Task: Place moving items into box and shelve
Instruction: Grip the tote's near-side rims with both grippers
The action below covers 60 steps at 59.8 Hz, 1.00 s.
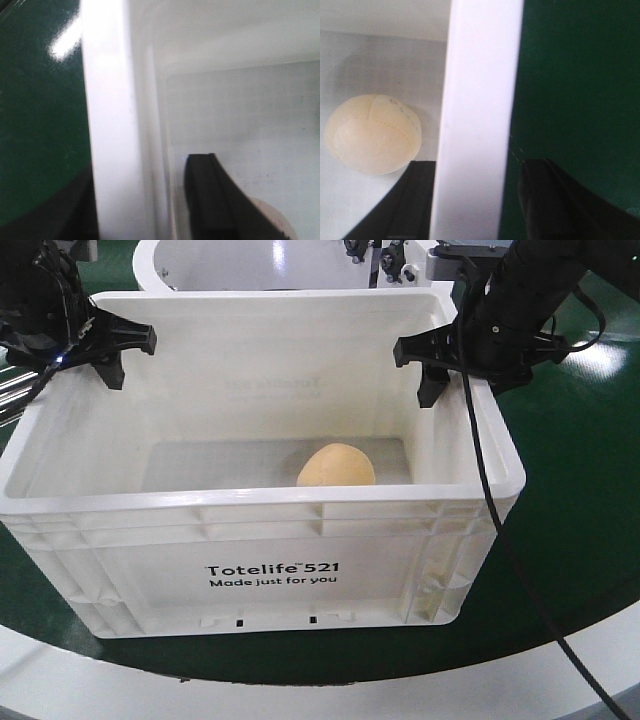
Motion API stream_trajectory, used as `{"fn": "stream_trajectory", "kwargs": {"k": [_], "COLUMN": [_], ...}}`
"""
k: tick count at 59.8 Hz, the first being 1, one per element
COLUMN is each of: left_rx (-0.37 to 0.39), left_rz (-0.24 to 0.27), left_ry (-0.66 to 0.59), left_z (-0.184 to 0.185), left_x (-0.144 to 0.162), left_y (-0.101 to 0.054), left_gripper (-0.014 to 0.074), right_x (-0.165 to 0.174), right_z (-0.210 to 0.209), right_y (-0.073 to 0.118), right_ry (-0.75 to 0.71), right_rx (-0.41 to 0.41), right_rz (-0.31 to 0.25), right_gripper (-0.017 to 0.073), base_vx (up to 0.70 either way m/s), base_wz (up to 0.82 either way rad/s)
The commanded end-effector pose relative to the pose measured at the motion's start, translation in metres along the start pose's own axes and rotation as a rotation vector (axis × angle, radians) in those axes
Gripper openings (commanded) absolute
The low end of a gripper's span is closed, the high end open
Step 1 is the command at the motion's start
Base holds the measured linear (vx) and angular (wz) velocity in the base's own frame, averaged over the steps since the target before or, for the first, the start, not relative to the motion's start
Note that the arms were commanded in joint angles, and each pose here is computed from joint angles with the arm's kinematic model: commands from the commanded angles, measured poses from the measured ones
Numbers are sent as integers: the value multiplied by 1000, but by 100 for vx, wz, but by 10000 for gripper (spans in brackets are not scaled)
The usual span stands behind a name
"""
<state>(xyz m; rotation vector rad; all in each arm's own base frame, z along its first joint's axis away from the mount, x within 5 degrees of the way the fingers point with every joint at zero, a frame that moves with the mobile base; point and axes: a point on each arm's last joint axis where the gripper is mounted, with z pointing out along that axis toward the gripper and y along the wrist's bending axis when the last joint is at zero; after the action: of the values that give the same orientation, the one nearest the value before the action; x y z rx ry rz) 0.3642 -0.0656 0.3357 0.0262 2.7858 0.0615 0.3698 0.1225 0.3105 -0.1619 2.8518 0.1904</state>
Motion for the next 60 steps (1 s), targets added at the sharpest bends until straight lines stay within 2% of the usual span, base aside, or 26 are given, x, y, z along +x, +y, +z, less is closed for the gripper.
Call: {"fn": "stream_trajectory", "kwargs": {"k": [1, 11, 17, 41, 46, 60], "left_rx": [0, 5, 9, 16, 30, 82], "left_rz": [-3, 0, -1, -1, 14, 32], "left_ry": [-74, -99, -116, -144, -174, -249], "left_z": [-26, -26, -26, -32, -37, -52], "left_x": [0, -2, -4, -4, -5, -4], "left_y": [4, 3, 3, 3, 3, 1], "left_gripper": [263, 0, -9, -8, -8, -8], "right_x": [-2, -2, -2, -2, -3, -4], "right_z": [-27, -27, -27, -28, -30, -55], "right_y": [0, -1, -1, -1, -1, 1], "right_ry": [-86, -87, -85, -96, -110, -246], "right_rx": [-12, -8, -6, -4, -6, -30], "right_rz": [-11, -23, -50, -51, -50, -53], "right_gripper": [304, 109, -12, -8, -7, -5], "base_vx": [0, 0, 0, 0, 0, 0], "base_wz": [0, 0, 0, 0, 0, 0]}}
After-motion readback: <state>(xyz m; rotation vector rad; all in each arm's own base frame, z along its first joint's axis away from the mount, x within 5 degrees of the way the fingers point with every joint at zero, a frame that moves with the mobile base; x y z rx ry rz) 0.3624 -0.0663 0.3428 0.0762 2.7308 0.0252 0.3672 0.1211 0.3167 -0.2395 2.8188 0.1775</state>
